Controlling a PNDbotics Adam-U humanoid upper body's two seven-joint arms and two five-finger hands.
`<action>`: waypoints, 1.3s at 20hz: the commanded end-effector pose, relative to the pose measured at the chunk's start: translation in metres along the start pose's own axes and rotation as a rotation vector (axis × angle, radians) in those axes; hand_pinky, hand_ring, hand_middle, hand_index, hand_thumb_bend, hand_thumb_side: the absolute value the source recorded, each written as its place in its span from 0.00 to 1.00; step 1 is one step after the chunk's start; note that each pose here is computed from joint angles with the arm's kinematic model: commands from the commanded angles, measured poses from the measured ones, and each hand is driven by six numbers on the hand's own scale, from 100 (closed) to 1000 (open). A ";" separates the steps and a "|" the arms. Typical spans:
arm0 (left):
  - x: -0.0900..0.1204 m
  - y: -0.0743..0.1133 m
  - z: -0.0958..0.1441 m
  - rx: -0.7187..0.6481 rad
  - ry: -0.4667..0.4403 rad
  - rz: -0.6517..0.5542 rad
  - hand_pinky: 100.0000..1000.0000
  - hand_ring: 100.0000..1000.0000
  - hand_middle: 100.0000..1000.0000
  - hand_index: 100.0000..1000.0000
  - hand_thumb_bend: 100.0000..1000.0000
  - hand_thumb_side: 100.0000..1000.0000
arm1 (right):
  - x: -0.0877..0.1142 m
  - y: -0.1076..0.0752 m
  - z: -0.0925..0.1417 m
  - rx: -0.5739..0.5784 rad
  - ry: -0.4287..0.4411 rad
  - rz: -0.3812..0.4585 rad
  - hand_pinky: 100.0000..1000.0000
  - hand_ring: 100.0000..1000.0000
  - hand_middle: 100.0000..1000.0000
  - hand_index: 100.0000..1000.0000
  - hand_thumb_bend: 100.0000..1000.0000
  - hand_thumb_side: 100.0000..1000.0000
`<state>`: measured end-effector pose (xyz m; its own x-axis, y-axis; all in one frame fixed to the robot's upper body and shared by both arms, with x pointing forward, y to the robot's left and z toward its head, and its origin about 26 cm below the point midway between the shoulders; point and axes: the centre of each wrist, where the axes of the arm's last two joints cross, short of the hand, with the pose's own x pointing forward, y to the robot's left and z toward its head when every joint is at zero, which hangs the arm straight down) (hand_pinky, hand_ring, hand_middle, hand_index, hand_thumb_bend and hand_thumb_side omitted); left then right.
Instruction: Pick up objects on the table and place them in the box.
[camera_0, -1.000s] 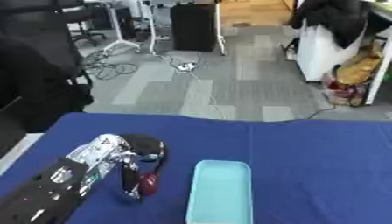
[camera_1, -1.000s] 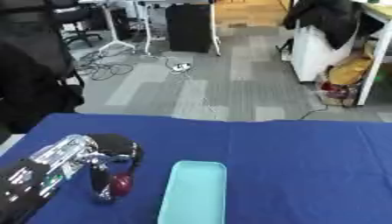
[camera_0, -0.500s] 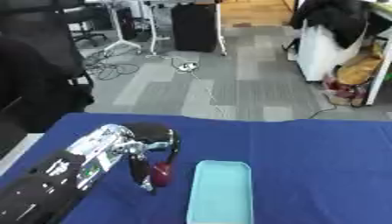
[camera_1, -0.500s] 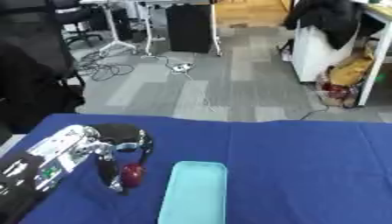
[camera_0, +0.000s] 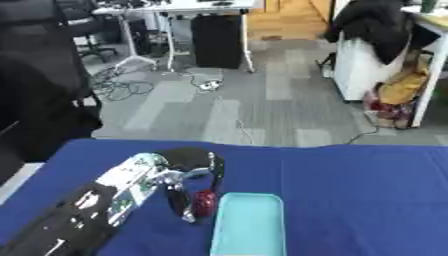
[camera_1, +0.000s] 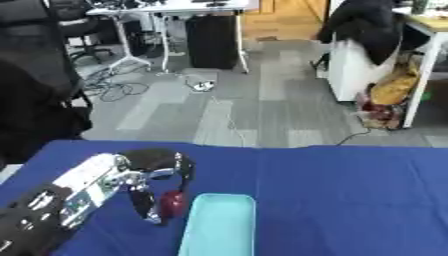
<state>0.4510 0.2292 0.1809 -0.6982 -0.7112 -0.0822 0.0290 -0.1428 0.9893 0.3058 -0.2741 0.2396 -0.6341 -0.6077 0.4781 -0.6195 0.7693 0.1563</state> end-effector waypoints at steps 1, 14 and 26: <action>-0.001 0.007 -0.007 0.059 -0.004 -0.004 0.00 0.00 0.00 0.31 0.22 0.05 | 0.004 0.005 -0.008 0.024 -0.018 -0.012 0.11 0.23 0.30 0.72 0.00 0.90; 0.016 0.008 -0.034 0.149 -0.106 -0.003 0.17 0.40 0.53 0.69 0.18 0.50 | 0.003 0.007 -0.014 0.023 -0.021 -0.037 0.11 0.23 0.30 0.72 0.00 0.89; 0.004 0.013 -0.023 -0.041 -0.167 -0.119 1.00 1.00 1.00 1.00 0.23 1.00 | 0.005 0.006 -0.012 0.014 -0.020 -0.025 0.11 0.23 0.30 0.72 0.00 0.89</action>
<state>0.4625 0.1986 0.1697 -0.8199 -0.5544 -0.1428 0.0041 -0.2553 0.9669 0.3074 -0.2693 0.2447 -0.6120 -0.6386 0.4665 -0.6400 0.7465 0.1823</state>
